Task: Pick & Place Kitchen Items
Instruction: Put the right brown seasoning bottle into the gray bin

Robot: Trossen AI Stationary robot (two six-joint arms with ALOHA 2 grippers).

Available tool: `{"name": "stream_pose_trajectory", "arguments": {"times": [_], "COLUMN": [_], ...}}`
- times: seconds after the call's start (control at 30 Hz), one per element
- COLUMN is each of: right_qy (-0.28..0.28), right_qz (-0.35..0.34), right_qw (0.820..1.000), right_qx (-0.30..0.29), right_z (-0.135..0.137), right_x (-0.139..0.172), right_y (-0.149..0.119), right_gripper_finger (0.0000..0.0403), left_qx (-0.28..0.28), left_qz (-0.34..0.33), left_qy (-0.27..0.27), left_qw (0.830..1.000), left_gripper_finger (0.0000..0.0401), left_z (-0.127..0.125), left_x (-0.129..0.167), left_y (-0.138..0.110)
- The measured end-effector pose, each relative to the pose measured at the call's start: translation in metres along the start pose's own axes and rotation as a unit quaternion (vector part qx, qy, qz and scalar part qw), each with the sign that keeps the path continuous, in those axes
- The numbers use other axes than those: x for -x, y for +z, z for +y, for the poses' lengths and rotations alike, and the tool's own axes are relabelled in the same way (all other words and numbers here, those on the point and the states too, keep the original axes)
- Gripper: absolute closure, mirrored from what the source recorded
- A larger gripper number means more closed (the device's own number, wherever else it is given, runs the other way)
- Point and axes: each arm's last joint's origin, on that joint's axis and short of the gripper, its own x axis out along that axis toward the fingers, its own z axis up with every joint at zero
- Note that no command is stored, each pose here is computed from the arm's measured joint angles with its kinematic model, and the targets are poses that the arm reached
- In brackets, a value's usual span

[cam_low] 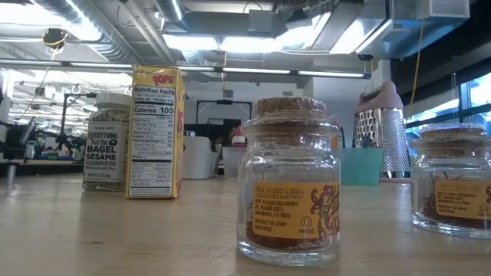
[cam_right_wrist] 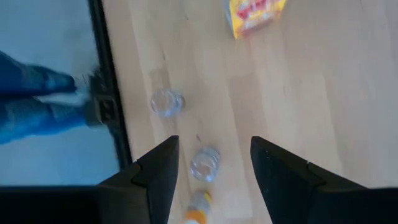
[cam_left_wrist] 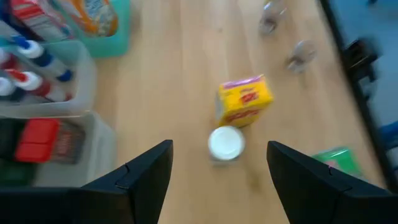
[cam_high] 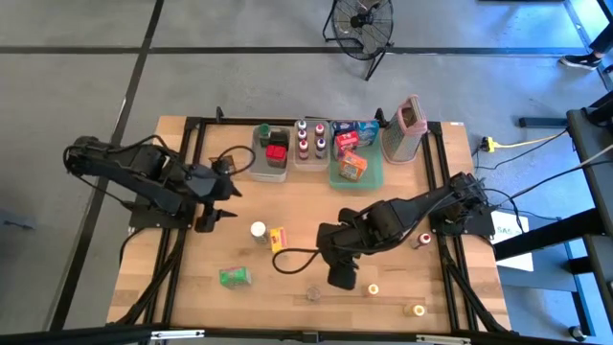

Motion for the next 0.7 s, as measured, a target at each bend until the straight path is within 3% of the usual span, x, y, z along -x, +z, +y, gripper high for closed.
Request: {"name": "stream_pose_trajectory", "arguments": {"times": [0.3,0.7], "right_qy": [0.031,-0.006], "right_qz": [-0.034,0.043], "right_qw": [0.999,0.999], "right_qx": [-0.019,0.024], "right_z": [0.009,0.018], "right_x": [0.001,-0.011], "right_y": [0.004,-0.017], "right_gripper_finger": [0.0201,0.0201], "left_qx": [-0.034,-0.04], "left_qz": [0.015,0.06], "left_qy": [0.065,0.064], "left_qw": [0.997,0.995], "left_gripper_finger": [0.0146,0.0146], "left_z": [-0.002,-0.003], "left_x": [-0.01,-0.031], "left_y": [-0.003,-0.02]}}
